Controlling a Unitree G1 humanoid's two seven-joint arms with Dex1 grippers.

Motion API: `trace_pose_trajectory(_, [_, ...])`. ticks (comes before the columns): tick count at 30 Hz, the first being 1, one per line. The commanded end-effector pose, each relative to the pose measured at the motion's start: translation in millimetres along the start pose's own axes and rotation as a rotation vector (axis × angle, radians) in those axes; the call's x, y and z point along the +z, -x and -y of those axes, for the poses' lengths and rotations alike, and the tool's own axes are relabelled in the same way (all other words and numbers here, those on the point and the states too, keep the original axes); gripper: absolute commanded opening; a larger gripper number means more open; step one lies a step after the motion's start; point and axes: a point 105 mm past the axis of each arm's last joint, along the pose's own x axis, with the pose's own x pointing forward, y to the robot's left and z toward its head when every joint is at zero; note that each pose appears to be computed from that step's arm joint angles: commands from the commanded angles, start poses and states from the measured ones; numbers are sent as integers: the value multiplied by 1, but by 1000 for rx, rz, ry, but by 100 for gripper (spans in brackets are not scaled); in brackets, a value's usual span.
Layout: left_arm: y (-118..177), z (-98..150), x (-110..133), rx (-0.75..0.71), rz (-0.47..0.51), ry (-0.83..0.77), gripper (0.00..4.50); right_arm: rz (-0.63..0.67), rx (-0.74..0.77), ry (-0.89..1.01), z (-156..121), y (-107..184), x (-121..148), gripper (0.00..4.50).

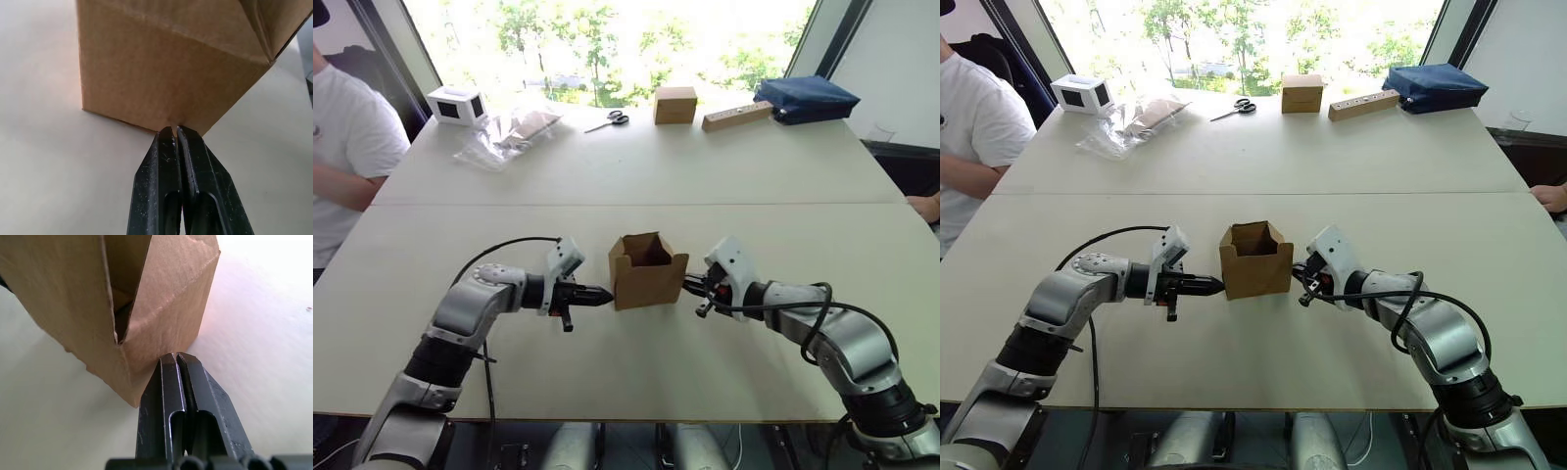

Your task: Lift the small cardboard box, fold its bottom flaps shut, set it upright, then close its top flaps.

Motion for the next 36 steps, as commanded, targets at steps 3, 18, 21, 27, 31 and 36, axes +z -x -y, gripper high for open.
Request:
trace_pose_trajectory(3, [2, 9, 0, -30, -18, -29, 10, 18, 125, 14, -32, 5, 7, 0])
trace_pose_trajectory(18, [47, 0, 14, 52, 48, -10, 10, 109, -87, 115, 17, 33, 18, 0])
trace_pose_trajectory(21, [52, 5, 41, 25, 159, 4, 10, 198, -59, 161, 13, 34, 33, 0])
trace_pose_trajectory(27, [42, 19, 68, -54, 255, 28, 10, 298, 131, 146, -18, 21, 48, 0])
trace_pose_trajectory(31, [28, 19, 59, -48, 219, 32, 10, 284, 200, 138, -27, 12, 42, 0])
trace_pose_trajectory(36, [13, 9, 33, 0, 131, 41, 10, 219, 239, 137, -29, -1, 25, 0])
